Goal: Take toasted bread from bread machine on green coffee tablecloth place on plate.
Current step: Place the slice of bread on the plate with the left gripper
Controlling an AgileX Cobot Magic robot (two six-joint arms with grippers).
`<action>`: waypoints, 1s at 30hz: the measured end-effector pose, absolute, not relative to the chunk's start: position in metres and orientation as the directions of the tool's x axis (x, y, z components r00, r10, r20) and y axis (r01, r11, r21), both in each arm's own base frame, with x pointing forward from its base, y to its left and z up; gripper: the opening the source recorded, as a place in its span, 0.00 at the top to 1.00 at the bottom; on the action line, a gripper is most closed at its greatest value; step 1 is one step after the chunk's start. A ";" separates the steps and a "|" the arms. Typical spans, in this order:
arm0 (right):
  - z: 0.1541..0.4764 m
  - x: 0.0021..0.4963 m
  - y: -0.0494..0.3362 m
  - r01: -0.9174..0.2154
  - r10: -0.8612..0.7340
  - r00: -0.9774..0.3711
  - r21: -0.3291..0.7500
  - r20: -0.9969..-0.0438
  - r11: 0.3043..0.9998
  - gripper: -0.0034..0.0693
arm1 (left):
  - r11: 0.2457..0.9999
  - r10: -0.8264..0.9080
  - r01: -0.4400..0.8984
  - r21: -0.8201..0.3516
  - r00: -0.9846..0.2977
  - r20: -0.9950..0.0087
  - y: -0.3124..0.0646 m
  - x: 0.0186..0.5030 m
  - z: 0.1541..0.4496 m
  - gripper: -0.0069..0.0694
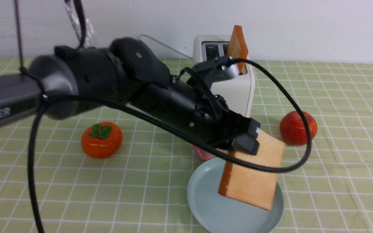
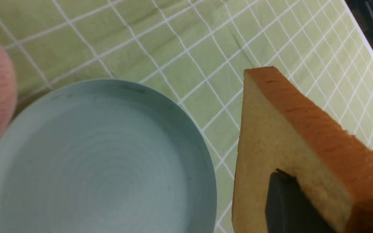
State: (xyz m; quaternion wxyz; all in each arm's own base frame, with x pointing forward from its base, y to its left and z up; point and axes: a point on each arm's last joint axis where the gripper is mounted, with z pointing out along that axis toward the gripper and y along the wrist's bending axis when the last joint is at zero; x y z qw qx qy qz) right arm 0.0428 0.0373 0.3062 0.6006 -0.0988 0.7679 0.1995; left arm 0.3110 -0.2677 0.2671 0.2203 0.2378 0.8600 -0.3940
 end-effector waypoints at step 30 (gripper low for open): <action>0.306 0.041 0.040 -0.413 0.114 -0.280 0.227 -0.953 0.882 0.87 | 0.769 0.236 0.398 -0.500 -0.904 -0.356 -0.257 0.316 0.232 0.23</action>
